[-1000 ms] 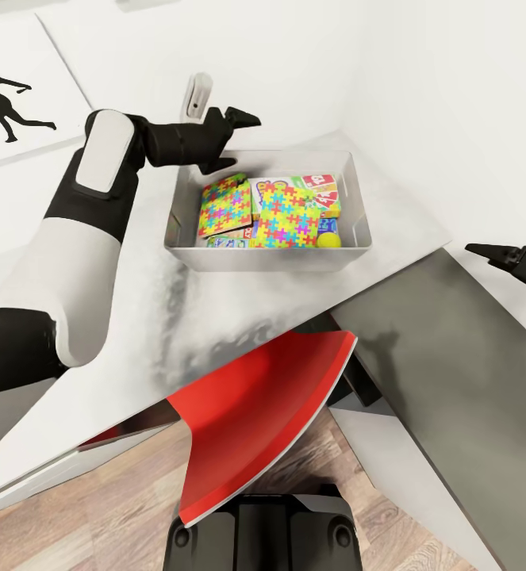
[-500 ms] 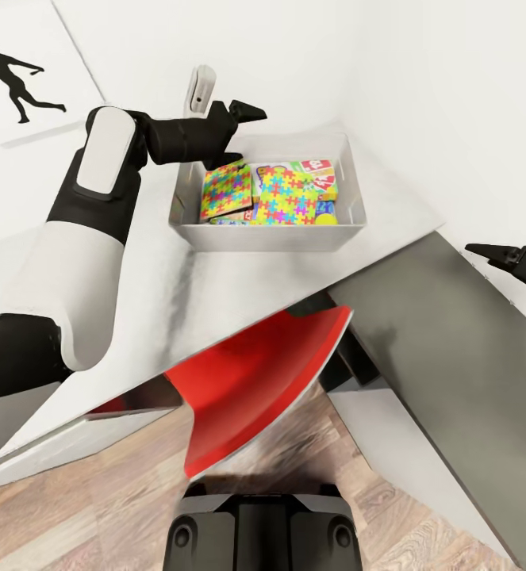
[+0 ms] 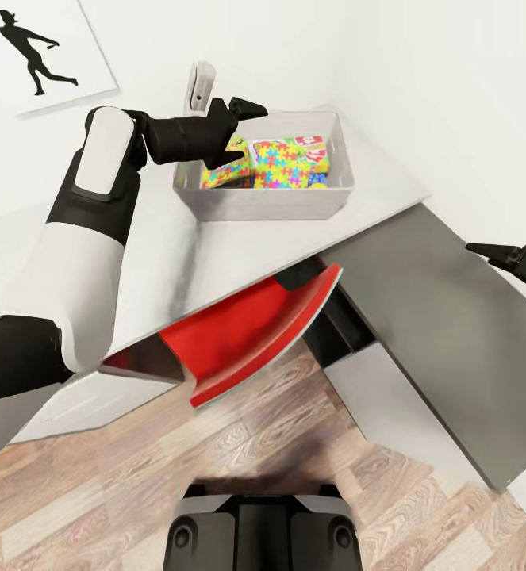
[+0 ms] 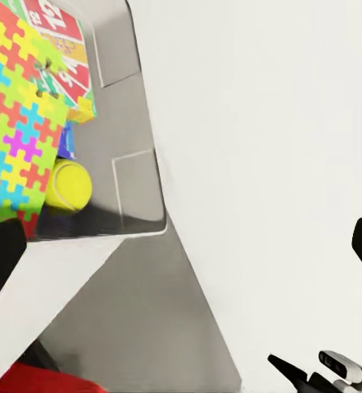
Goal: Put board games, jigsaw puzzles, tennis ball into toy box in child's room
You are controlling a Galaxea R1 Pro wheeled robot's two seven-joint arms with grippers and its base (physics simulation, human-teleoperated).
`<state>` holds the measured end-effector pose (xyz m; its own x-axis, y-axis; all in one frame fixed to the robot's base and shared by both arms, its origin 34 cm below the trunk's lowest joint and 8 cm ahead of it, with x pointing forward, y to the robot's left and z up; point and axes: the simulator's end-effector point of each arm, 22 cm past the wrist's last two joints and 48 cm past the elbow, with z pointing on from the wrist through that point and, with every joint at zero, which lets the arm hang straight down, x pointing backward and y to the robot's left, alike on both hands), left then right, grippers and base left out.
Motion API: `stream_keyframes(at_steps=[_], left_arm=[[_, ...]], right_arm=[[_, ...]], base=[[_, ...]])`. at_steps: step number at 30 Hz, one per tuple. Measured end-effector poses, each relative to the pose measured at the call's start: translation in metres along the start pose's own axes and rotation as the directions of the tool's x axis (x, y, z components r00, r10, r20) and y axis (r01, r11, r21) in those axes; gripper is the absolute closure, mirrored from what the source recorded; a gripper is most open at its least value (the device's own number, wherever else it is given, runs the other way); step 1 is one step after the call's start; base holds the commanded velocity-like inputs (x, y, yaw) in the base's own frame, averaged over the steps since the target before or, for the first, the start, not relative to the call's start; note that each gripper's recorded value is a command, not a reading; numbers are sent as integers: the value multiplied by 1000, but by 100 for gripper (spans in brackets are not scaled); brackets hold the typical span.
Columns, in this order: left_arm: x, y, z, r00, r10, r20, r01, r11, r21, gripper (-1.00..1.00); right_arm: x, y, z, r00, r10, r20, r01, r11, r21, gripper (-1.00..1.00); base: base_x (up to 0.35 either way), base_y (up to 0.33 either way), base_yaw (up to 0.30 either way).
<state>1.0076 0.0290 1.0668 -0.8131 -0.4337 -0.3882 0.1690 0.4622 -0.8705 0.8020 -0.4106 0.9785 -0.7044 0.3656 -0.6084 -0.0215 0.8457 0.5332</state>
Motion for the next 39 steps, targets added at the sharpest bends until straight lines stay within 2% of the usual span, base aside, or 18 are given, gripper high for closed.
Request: stream_keyframes(at_steps=[22, 30, 39], left_arm=[[-8, -23, -9, 1000, 21, 13, -21, 1000, 16, -100], [-9, -36, -12, 999, 32, 13, -32, 999, 30, -100], [2, -59, -8, 999, 45, -7, -45, 997, 67, -100]], right_arm=[[-13, 10, -12, 1000, -13, 23, 13, 1000, -9, -100], [-18, 13, -18, 999, -21, 31, 21, 1000, -8, -100], [-8, 4, -27, 1000, -12, 16, 11, 1000, 15, -100]], base=[[-317, 0, -126], [-134, 0, -135], [-40, 0, -135]])
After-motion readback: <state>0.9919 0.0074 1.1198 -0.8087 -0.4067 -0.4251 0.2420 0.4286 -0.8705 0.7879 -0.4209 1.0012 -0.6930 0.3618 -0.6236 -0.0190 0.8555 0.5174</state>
